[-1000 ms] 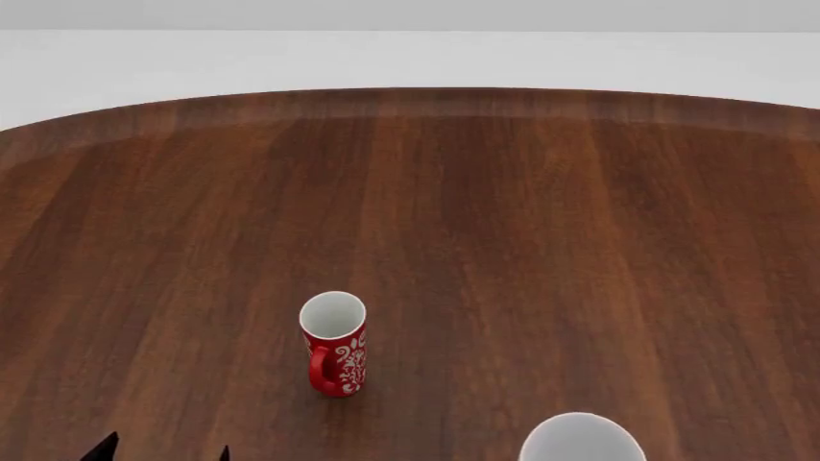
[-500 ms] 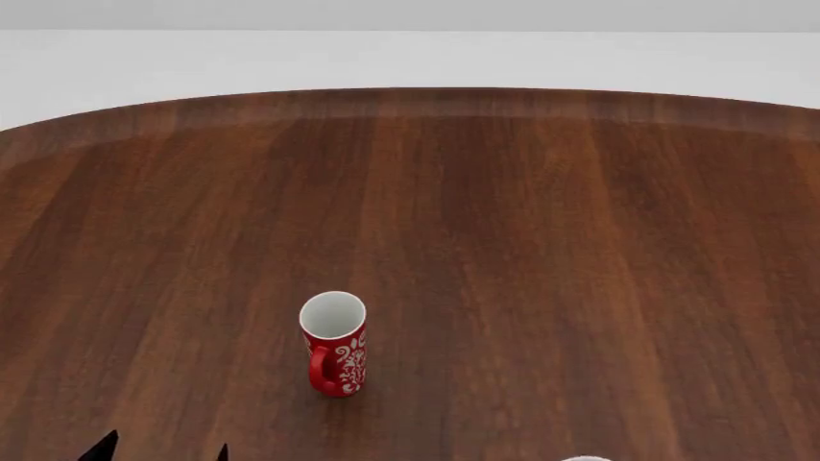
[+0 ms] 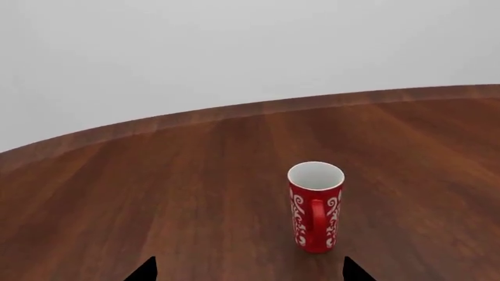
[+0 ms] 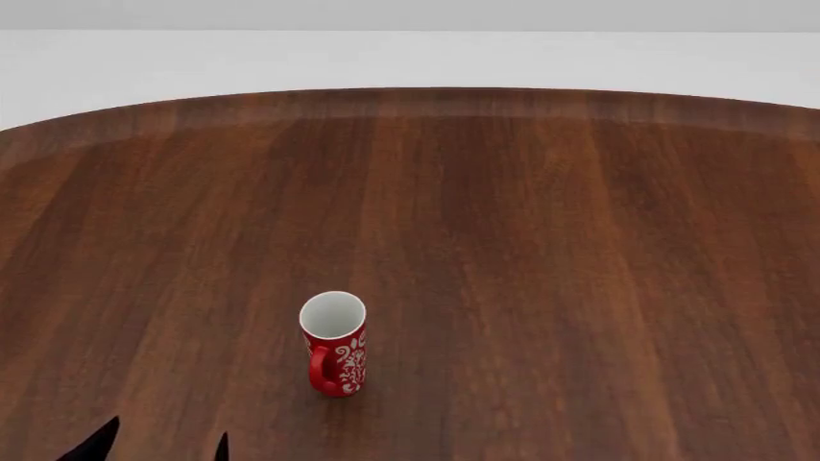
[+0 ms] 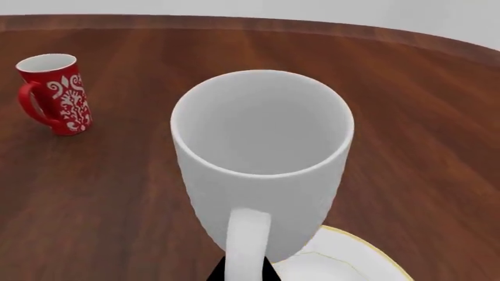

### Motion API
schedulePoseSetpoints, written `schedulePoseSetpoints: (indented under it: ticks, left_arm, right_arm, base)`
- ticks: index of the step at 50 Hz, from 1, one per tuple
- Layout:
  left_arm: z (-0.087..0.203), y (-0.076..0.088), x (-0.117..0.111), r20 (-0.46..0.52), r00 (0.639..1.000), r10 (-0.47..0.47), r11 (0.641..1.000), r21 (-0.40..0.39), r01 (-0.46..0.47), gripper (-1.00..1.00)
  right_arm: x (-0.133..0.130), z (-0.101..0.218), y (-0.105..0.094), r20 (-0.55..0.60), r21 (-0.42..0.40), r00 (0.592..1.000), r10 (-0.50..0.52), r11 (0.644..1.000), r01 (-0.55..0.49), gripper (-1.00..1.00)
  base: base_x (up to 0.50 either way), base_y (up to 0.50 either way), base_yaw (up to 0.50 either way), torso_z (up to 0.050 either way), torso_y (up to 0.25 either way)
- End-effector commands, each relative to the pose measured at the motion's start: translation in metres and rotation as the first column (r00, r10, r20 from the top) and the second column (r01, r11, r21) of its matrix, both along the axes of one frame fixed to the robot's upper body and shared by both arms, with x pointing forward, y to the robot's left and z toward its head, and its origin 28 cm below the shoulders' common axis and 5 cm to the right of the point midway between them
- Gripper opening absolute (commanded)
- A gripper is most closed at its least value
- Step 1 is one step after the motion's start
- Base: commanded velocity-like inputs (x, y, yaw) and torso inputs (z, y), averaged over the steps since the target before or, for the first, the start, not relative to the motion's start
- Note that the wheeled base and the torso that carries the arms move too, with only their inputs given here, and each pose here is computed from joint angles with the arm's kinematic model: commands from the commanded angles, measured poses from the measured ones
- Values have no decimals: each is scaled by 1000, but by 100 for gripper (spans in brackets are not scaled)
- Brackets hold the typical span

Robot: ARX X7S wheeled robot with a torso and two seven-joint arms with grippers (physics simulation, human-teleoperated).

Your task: Put the white mug on the plate.

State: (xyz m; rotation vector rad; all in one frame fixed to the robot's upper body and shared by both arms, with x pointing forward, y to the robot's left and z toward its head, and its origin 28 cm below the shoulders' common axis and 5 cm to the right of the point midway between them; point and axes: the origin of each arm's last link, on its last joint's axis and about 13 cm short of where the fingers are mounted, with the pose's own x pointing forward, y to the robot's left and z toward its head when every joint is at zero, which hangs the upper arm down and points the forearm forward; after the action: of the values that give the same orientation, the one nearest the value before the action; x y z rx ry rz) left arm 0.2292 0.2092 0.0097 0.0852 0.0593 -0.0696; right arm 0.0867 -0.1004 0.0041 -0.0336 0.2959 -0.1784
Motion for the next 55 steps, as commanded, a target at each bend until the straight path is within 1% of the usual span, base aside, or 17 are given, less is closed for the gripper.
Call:
schedulePoseSetpoints:
  ticks: [1, 6, 9, 10, 19, 26, 34, 37, 51, 55]
  left_arm:
    - [0, 0, 5, -2, 1000, -5, 1000, 7, 5, 100]
    - [0, 0, 6, -2, 1000, -10, 1000, 10, 10, 100]
    - [0, 1, 6, -1, 1000, -11, 1000, 11, 11, 100]
    - [0, 1, 7, -1, 1000, -12, 1000, 11, 12, 100]
    - [0, 0, 8, -2, 1000, -16, 1000, 13, 16, 100]
    - [1, 0, 6, -1, 1000, -15, 1000, 20, 15, 100]
    - [2, -1, 5, -1, 1000, -18, 1000, 26, 18, 100]
    - [3, 0, 4, -1, 1000, -17, 999, 29, 17, 100]
    - [2, 0, 1, -2, 1000, -18, 999, 34, 18, 100]
    - [3, 0, 1, 1, 1000, -19, 999, 37, 19, 100]
  right_arm:
    - [-9, 4, 2, 1, -10, 1000, -26, 1000, 26, -100]
    - [-14, 3, 2, -4, -9, 999, -46, 999, 46, -100]
    - [-17, 0, 1, -9, -26, 999, -52, 998, 51, -100]
    - [-18, -2, 2, -20, -9, 998, -62, 998, 62, -100]
    - [-24, -3, -2, -20, -24, 995, -99, 995, 99, -100]
    - [-26, -9, -3, -48, 2, 992, -118, 993, 119, -100]
    - [-30, -13, -3, -66, 8, 988, -139, 990, 140, -100]
    - [-33, -17, -2, -86, 24, 986, -143, 989, 146, -100]
    - [-40, -25, -1, -117, 34, 983, -141, 989, 146, -100]
    - [-40, -26, -3, -127, 52, 980, -151, 986, 159, -100]
  base:
    - [0, 0, 0, 0, 0]
    - [0, 0, 0, 0, 0]
    - [0, 0, 0, 0, 3]
    - [0, 0, 0, 0, 0]
    - [0, 0, 0, 0, 0]
    - [0, 0, 0, 0, 0]
    - [0, 0, 0, 0, 0]
    - [0, 0, 0, 0, 0]
    - [0, 0, 0, 0, 0]
    - [0, 0, 0, 0, 0]
